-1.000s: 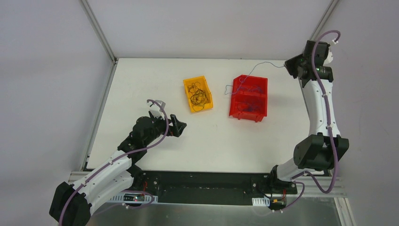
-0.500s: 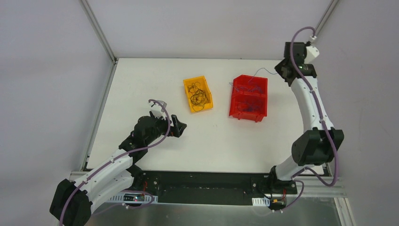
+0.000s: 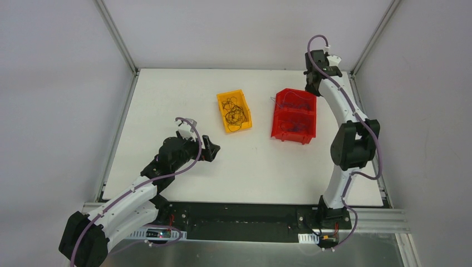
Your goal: Untangle the cables
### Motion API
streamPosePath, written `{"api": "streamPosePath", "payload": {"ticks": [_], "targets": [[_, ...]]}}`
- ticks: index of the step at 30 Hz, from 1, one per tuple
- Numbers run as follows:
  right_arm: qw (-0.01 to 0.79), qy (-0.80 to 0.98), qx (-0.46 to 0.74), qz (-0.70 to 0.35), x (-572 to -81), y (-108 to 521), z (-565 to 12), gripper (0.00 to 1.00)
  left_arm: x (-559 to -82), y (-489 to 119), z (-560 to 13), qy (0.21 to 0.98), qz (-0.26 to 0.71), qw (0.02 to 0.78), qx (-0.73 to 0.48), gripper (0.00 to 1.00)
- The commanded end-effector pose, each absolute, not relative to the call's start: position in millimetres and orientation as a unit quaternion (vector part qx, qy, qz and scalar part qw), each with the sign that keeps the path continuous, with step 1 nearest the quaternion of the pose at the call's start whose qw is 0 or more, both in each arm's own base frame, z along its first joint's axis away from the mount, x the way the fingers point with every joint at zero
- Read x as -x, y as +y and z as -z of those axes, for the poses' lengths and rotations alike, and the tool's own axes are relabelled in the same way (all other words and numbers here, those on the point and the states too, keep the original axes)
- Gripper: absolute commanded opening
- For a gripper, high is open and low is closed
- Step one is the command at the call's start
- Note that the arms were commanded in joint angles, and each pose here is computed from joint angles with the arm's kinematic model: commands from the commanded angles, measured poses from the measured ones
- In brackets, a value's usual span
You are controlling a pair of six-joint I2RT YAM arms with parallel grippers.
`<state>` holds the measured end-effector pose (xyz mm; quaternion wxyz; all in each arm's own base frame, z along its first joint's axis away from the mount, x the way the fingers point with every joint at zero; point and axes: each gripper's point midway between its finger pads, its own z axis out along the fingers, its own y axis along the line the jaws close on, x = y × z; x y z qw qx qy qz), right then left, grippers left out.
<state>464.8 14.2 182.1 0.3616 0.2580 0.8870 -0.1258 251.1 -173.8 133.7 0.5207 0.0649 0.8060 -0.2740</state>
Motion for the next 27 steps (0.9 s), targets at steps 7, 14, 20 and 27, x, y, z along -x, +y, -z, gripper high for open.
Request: {"api": "streamPosePath", "payload": {"ticks": [7, 14, 20, 27], "targets": [[0.297, 0.921, -0.195, 0.160, -490, 31, -125, 0.00, -257, -177, -150, 0.789, 0.276, 0.545, -0.071, 0.99], [0.253, 0.935, -0.188, 0.164, -497, 38, -76, 0.00, -257, -177, -150, 0.789, 0.277, 0.544, -0.071, 0.99], [0.229, 0.944, -0.190, 0.144, -494, 42, -56, 0.06, -257, -177, -149, 0.789, 0.277, 0.543, -0.072, 0.99], [0.288, 0.927, -0.220, 0.099, -497, 42, -122, 0.39, -256, -177, -150, 0.789, 0.278, 0.544, -0.071, 0.99]]}}
